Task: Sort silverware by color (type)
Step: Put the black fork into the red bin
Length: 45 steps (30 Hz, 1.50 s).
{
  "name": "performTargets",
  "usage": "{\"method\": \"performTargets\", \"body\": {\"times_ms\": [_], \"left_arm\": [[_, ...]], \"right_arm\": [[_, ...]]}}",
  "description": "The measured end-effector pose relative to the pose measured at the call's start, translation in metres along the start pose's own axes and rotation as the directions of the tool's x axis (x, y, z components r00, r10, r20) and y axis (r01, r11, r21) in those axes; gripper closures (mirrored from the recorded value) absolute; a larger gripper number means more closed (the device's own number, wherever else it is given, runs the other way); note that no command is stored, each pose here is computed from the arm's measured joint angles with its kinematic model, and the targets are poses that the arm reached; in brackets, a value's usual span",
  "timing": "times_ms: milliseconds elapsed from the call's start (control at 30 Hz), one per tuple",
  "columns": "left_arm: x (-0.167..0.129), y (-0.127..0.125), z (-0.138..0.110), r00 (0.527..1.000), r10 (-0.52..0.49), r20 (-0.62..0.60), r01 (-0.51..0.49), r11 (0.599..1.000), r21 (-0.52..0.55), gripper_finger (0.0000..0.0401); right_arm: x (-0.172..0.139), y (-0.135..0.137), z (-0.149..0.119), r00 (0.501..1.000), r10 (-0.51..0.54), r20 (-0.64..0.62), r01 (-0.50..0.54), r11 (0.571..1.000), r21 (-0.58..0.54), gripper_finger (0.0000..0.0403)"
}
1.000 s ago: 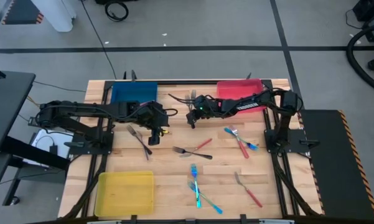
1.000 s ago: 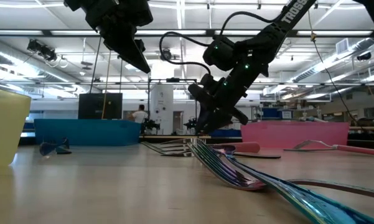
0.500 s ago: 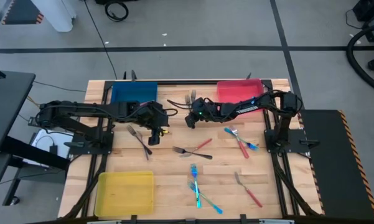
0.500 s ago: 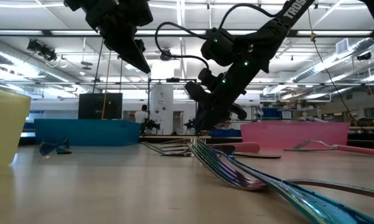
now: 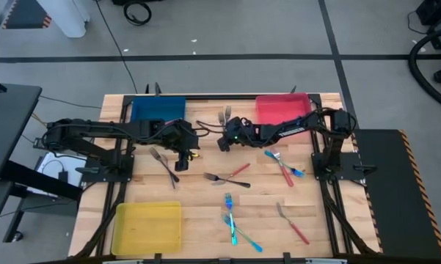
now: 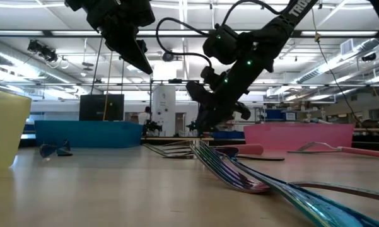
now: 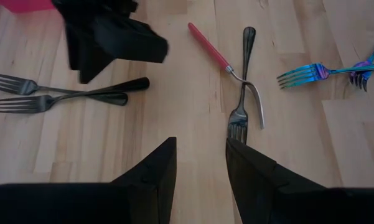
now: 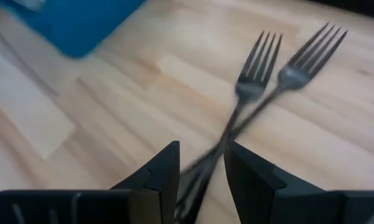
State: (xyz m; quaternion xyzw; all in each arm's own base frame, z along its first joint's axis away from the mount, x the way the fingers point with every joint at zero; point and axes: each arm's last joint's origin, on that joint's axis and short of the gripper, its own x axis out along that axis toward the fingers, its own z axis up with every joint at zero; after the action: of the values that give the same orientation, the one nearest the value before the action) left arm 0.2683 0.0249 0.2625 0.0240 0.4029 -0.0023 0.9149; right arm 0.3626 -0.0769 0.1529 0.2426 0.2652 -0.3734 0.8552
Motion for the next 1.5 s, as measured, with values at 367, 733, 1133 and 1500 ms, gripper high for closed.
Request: {"method": "performTargets", "body": {"times_ms": [367,733,1133,1500], "left_arm": [[0.0,0.0,0.0,1.0,0.0,0.001,0.0,1.0,0.01,0.0264],[0.0,0.0,-0.001,1.0,0.0,-0.014,0.0,1.0,0.008,0.0264],[0.0,0.0,-0.002,1.0,-0.001,-0.025,0.002,1.0,0.021,0.0264],[0.0,0.0,-0.002,1.0,-0.001,-0.024,0.002,1.0,0.021,0.0264]], "right_arm": [[0.017,-0.008,0.019,0.999,0.036,0.0,-0.036,0.999,0.014,0.027],[0.034,0.015,0.028,0.986,-0.062,-0.155,0.037,0.987,-0.155,0.027],[0.034,0.005,0.015,0.951,-0.174,-0.255,0.148,0.982,-0.117,0.027],[0.055,0.006,0.004,0.959,-0.164,-0.231,0.143,0.984,-0.106,0.027]]}}
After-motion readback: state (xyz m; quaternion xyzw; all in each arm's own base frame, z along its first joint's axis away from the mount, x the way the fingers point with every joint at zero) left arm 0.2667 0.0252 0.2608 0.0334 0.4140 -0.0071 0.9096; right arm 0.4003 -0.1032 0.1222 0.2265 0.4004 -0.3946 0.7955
